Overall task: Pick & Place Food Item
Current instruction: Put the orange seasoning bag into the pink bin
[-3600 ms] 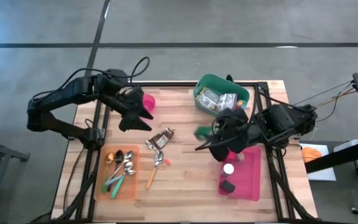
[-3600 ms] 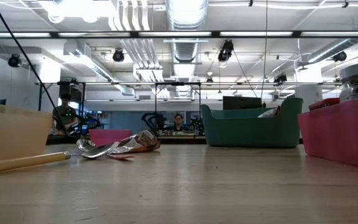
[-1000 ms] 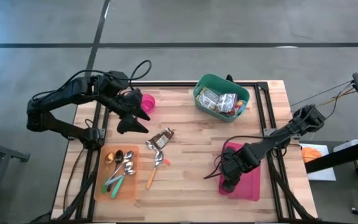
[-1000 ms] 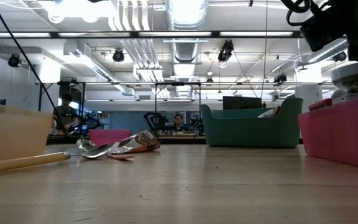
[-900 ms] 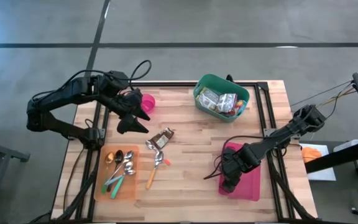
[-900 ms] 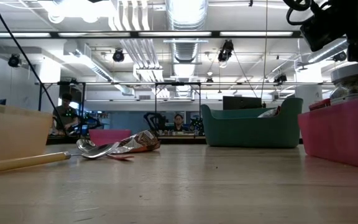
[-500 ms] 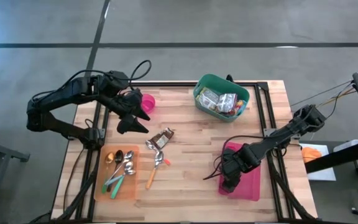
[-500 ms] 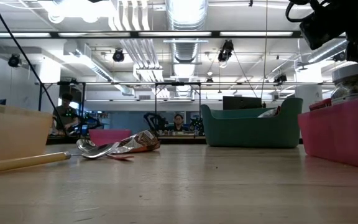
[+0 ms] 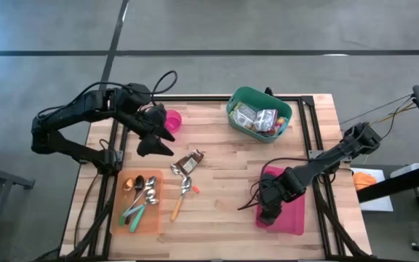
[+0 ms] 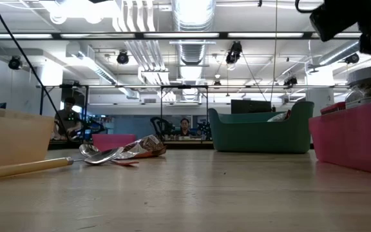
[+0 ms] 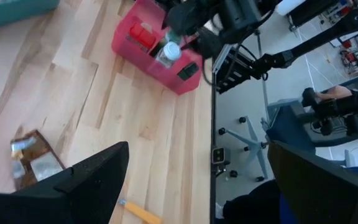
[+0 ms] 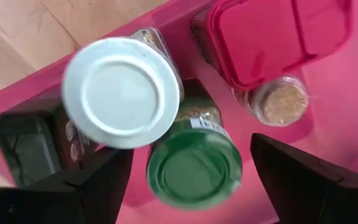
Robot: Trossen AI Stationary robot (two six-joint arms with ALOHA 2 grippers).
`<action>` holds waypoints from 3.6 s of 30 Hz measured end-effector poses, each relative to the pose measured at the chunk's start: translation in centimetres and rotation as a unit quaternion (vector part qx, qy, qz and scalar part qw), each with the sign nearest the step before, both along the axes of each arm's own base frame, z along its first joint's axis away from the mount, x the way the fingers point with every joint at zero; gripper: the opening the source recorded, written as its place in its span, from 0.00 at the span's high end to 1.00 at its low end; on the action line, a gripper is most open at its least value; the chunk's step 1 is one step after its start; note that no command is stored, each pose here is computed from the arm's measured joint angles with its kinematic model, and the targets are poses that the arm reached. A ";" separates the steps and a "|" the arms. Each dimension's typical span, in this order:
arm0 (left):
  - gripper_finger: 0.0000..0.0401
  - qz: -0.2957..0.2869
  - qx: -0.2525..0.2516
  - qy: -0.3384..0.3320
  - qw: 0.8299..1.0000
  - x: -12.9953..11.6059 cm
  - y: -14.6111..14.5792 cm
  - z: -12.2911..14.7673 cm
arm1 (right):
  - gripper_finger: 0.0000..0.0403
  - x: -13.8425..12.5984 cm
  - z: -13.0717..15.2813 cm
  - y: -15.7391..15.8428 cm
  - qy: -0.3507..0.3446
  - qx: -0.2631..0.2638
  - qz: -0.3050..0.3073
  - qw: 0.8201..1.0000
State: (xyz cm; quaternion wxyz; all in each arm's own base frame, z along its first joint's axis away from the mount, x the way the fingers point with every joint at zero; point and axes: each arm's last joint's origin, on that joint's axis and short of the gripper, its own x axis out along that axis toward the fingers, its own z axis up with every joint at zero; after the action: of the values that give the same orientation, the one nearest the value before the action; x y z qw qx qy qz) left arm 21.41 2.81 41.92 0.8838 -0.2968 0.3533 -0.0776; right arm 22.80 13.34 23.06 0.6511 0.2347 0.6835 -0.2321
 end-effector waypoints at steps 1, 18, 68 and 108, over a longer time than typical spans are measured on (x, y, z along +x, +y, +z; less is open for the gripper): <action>0.03 0.002 -0.003 0.006 1.000 0.0 0.0 -0.1 | 0.20 0.0 0.4 0.0 0.003 -0.001 0.001 1.000; 0.03 0.066 0.039 0.183 0.980 -1.4 0.2 -4.1 | 0.20 0.7 8.7 1.3 -0.058 0.045 0.013 0.997; 0.03 0.093 -0.003 0.293 0.952 -6.4 -0.8 -11.2 | 0.20 27.5 -1.4 -15.9 -0.221 -0.105 0.484 0.840; 0.03 0.075 0.010 0.274 0.959 -7.9 -1.1 -11.0 | 0.70 26.3 -8.7 -18.3 -0.159 -0.075 0.480 0.860</action>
State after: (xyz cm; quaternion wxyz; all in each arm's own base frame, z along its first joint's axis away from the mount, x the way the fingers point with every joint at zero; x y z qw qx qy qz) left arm 13.55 1.74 30.96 0.7591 -0.3234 0.5597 0.0774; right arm 49.15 -5.00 14.32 0.7971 -0.1385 0.5794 0.0987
